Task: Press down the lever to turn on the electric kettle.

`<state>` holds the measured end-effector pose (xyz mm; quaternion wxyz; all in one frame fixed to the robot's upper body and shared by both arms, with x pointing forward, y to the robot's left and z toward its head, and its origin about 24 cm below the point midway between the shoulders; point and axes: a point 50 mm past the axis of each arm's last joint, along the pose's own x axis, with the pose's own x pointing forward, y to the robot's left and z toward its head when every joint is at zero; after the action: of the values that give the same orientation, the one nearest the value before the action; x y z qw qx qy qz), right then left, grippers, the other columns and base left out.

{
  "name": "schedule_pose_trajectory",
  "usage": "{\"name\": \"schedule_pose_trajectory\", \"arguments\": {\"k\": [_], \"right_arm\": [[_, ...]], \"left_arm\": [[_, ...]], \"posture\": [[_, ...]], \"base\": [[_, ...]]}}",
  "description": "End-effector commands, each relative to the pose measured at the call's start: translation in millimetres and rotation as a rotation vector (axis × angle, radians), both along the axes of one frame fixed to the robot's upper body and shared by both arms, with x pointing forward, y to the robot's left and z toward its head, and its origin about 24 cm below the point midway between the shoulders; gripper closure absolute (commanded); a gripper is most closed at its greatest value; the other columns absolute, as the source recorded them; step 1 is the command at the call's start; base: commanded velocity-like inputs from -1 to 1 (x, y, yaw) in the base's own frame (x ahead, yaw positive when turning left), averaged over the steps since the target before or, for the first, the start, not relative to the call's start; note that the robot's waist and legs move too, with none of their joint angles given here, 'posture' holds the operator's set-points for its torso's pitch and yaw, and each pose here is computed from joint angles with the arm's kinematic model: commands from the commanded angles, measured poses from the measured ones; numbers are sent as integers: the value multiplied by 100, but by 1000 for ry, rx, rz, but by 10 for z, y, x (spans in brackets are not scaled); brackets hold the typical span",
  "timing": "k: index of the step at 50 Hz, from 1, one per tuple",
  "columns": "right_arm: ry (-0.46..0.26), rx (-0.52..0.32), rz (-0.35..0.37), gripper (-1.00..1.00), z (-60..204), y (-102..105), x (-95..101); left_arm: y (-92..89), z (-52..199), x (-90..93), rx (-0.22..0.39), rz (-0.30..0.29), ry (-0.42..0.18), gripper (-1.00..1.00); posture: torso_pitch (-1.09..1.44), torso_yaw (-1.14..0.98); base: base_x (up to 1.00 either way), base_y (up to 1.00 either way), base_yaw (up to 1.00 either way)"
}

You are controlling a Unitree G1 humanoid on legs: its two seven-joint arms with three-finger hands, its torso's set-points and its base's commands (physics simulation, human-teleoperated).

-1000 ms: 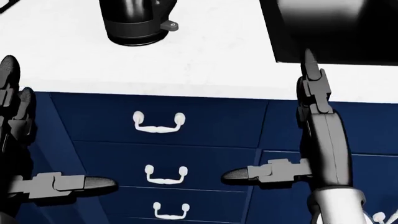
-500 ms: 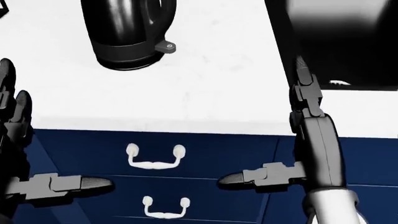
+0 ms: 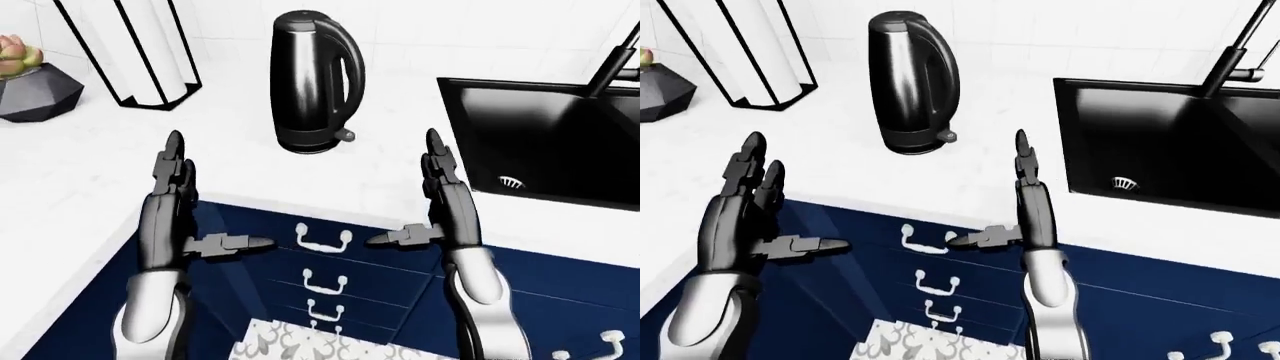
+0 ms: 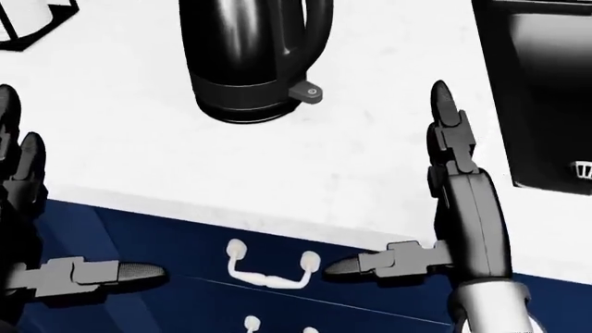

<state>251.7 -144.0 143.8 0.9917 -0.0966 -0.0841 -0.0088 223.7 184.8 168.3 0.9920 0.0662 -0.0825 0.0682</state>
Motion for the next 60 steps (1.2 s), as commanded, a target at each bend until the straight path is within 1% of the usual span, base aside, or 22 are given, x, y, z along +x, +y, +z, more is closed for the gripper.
{"name": "schedule_pose_trajectory", "arguments": {"k": [1,4,8,22,29,60], "right_arm": [[-117,-7,-22,-100,206,-37,-41],[-123,-10,-36,-100,213,-50,-45],[-146,2,-15,-100,245,-36,-68],[-166,-4,6,-100,417,7,-63],[-171,-10,14,-100,483,42,-27],[-172,-13,20,-100,505,80,-5]], "left_arm": [[-64,185,-39,15,-32,-107,-100],[-63,187,-41,16,-33,-108,-100],[-65,203,-46,18,-33,-111,-100],[-39,339,-84,19,-29,-137,-100],[-27,352,-84,19,-26,-138,-100],[-20,352,-98,18,-26,-139,-100]], "posture": [[0,0],[0,0],[0,0],[0,0],[0,0],[0,0]], "base": [[0,0,0],[0,0,0],[0,0,0],[0,0,0],[0,0,0],[8,0,0]]}}
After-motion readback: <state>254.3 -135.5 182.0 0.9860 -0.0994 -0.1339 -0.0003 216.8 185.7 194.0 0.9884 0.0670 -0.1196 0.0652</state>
